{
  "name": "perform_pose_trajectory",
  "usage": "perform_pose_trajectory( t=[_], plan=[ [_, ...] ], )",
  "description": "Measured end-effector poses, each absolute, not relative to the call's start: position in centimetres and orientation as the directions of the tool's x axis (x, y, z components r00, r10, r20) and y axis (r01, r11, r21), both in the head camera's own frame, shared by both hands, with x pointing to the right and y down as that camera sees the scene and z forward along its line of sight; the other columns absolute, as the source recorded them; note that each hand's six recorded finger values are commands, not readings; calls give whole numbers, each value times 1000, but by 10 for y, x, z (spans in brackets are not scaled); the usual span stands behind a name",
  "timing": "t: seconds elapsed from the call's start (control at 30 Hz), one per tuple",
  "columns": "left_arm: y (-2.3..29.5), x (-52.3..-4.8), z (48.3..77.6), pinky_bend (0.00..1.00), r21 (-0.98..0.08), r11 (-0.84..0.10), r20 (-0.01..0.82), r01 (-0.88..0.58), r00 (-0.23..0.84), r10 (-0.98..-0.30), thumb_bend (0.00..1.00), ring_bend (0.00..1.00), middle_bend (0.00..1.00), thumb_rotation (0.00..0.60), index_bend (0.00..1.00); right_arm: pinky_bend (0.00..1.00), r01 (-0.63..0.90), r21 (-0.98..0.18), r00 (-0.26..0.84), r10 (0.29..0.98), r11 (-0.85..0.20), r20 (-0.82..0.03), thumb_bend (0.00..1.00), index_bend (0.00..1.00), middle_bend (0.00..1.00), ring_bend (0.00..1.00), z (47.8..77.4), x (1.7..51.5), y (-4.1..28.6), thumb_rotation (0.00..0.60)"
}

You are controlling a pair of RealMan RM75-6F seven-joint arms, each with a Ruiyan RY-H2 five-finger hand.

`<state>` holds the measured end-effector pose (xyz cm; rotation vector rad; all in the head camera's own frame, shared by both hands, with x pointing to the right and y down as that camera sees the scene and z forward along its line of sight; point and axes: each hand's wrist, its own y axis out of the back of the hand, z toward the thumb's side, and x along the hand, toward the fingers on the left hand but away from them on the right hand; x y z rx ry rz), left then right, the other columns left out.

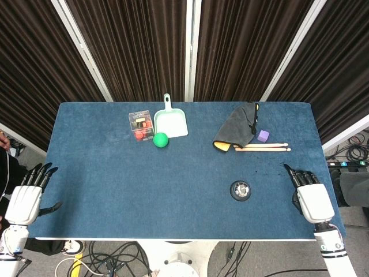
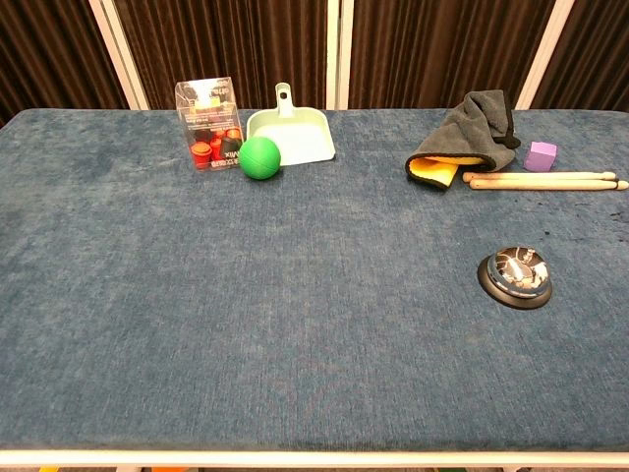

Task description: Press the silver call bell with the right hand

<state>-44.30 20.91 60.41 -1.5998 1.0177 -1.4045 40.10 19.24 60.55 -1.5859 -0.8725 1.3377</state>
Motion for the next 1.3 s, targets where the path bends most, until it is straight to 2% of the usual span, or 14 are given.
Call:
perform_pose_trajectory(
  t=[0.1, 0.27, 0.6, 0.9, 1.3],
  plan=[
    [210, -444, 605, 134, -916, -394, 389, -79, 75, -918, 91, 0, 54, 600, 144, 769, -26, -919, 213, 896, -393, -389, 1000, 0, 875, 835, 611, 395, 198, 600],
    [210, -446, 605, 134, -916, -394, 389, -79, 69, -919, 91, 0, 54, 600, 144, 769, -40, -898, 257, 864, -438, -433, 1000, 0, 879, 837, 625, 382, 212, 600],
    [212, -453, 606, 134, -914, -397, 394, -84, 52, -918, 91, 0, 54, 600, 144, 769, -129, -818, 331, 754, -560, -568, 1000, 0, 882, 837, 662, 349, 239, 600],
    [214, -458, 608, 134, -910, -404, 401, -92, 45, -915, 91, 0, 54, 600, 144, 770, -153, -783, 289, 731, -603, -619, 1000, 0, 887, 846, 678, 348, 240, 600],
    [214, -460, 609, 134, -906, -415, 412, -88, 51, -910, 91, 0, 54, 600, 144, 770, -165, -773, 303, 715, -612, -630, 1000, 0, 887, 846, 690, 334, 236, 600]
  ],
)
